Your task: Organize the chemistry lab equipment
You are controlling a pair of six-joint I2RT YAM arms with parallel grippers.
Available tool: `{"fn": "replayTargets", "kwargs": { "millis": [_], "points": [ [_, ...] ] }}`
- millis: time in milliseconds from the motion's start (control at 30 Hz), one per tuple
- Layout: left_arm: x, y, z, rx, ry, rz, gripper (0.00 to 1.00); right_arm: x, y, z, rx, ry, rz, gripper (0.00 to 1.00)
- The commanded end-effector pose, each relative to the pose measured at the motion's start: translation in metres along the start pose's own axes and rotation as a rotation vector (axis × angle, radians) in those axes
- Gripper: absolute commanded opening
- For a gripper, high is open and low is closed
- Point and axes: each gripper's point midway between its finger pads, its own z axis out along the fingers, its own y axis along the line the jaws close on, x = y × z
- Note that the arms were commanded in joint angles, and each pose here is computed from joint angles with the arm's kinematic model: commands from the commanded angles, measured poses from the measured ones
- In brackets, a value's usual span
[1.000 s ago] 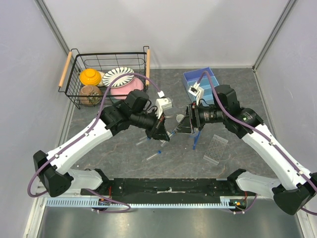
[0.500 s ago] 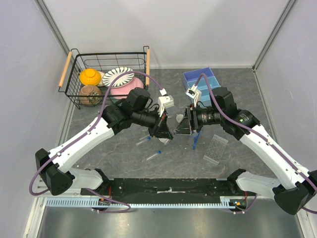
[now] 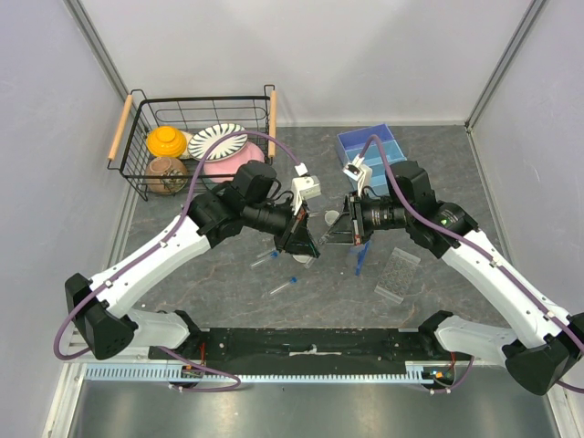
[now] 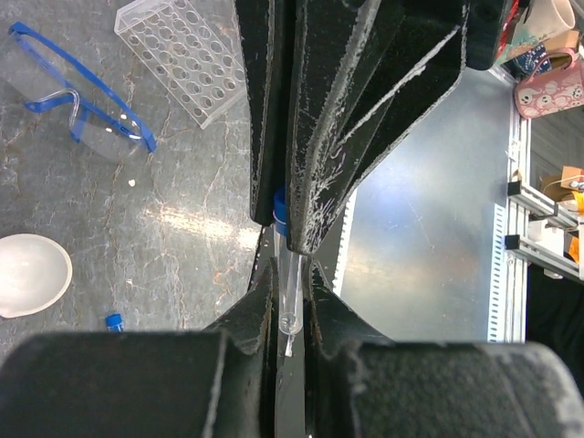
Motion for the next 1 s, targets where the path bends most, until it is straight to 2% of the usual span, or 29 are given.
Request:
{"fn": "replayTargets", "kwargs": {
  "millis": [0, 67, 100, 133, 200, 233, 300, 433, 533, 567, 700, 833, 967],
  "points": [
    [-0.025, -0.007, -0.004, 0.002, -0.069, 0.052, 0.02, -0.007, 0.018, -0.004, -0.050, -0.037, -0.042, 0.00],
    [-0.026, -0.006, -0.004, -0.009, -0.073, 0.048, 0.04, -0.007, 0.019, -0.004, -0.046, -0.038, -0.043, 0.00],
    [-0.029, -0.005, -0.006, -0.025, -0.081, 0.047, 0.13, -0.009, 0.018, -0.004, -0.041, -0.044, -0.046, 0.00],
    [-0.029, -0.004, -0.008, -0.039, -0.076, 0.039, 0.40, -0.010, 0.016, -0.004, -0.025, -0.050, -0.052, 0.00],
    [-0.039, -0.005, -0.015, -0.076, -0.088, 0.043, 0.58, -0.013, 0.014, -0.007, 0.012, -0.055, -0.067, 0.00],
    [-0.036, -0.006, -0.019, -0.092, -0.069, 0.030, 0.79, -0.017, 0.006, -0.007, 0.058, -0.068, -0.068, 0.00],
    [-0.050, -0.006, -0.031, -0.153, -0.097, 0.049, 0.97, -0.022, -0.002, -0.012, 0.131, -0.076, -0.091, 0.00],
    [-0.053, 0.010, -0.052, -0.328, -0.091, 0.007, 1.00, -0.039, -0.044, -0.026, 0.404, -0.123, -0.102, 0.00],
    [-0.040, 0.031, -0.068, -0.492, -0.067, -0.044, 1.00, -0.057, -0.084, -0.059, 0.707, -0.196, -0.097, 0.00],
    [-0.035, 0.041, -0.075, -0.561, -0.063, -0.062, 1.00, -0.060, -0.106, -0.081, 0.875, -0.227, -0.089, 0.00],
    [-0.015, 0.051, -0.084, -0.634, -0.053, -0.085, 0.99, -0.063, -0.144, -0.130, 1.182, -0.323, -0.032, 0.00],
    [-0.002, 0.050, -0.089, -0.644, -0.082, -0.097, 0.98, -0.039, -0.183, -0.161, 1.367, -0.387, 0.108, 0.00],
    [0.017, 0.050, -0.090, -0.640, -0.111, -0.111, 0.98, -0.018, -0.206, -0.172, 1.432, -0.497, 0.244, 0.00]
  ]
}}
